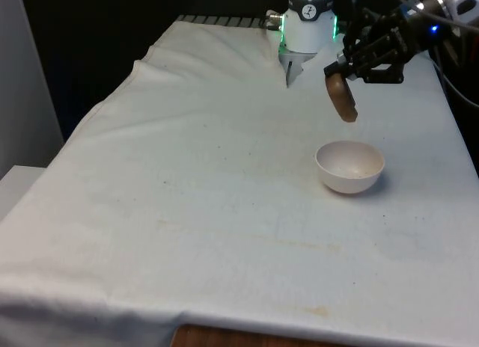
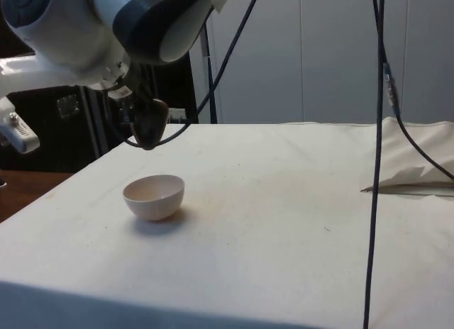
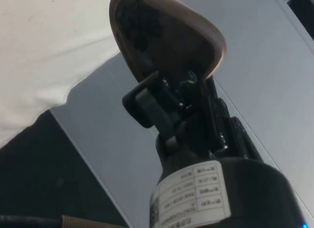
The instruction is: Pour the coffee beans from the cup into the bowl.
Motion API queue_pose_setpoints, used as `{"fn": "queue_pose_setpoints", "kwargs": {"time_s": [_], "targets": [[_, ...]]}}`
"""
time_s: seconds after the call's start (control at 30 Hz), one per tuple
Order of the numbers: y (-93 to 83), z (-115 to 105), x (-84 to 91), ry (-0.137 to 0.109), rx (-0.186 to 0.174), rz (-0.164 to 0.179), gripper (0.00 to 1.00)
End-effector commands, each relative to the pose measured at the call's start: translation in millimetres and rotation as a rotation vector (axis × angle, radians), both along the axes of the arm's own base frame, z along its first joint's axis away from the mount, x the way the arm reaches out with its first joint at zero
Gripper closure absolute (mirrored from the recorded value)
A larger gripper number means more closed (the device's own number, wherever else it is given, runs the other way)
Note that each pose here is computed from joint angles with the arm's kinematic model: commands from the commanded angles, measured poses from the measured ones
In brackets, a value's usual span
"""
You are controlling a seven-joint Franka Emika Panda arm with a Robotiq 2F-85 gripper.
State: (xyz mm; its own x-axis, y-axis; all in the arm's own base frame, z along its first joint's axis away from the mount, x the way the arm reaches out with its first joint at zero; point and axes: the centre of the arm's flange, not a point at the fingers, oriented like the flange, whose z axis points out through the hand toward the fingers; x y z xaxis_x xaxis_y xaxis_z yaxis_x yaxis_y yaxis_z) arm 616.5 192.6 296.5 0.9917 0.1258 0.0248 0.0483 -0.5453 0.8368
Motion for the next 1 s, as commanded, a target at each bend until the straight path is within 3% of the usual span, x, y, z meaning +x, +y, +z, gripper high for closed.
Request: {"fn": "queue_pose_setpoints", "kwargs": {"time_s": [0.0,0.1,0.2,0.23,0.37,0.47,0.5,0.57,0.8,0.83,0.97], "targets": [[1.2,-1,0.0,-0.001,-0.006,0.001,1.0],[7.6,-4,-0.1,0.0,-0.047,-0.003,1.0],[11.3,-5,-0.3,-0.002,-0.066,-0.002,1.0],[9.9,-4,-0.5,-0.005,-0.055,0.003,1.0],[16.7,-8,-0.3,-0.006,-0.103,0.0,1.0],[20.3,-9,-0.6,-0.008,-0.123,0.002,1.0],[18.5,-9,-0.7,-0.011,-0.115,0.006,1.0],[22.7,-12,-0.8,-0.009,-0.146,0.003,1.0],[30.1,-18,-1.7,-0.012,-0.197,0.007,1.0],[29.0,-17,-2.2,-0.015,-0.19,0.014,1.0],[34.0,-21,-2.1,-0.014,-0.236,0.01,1.0]]}}
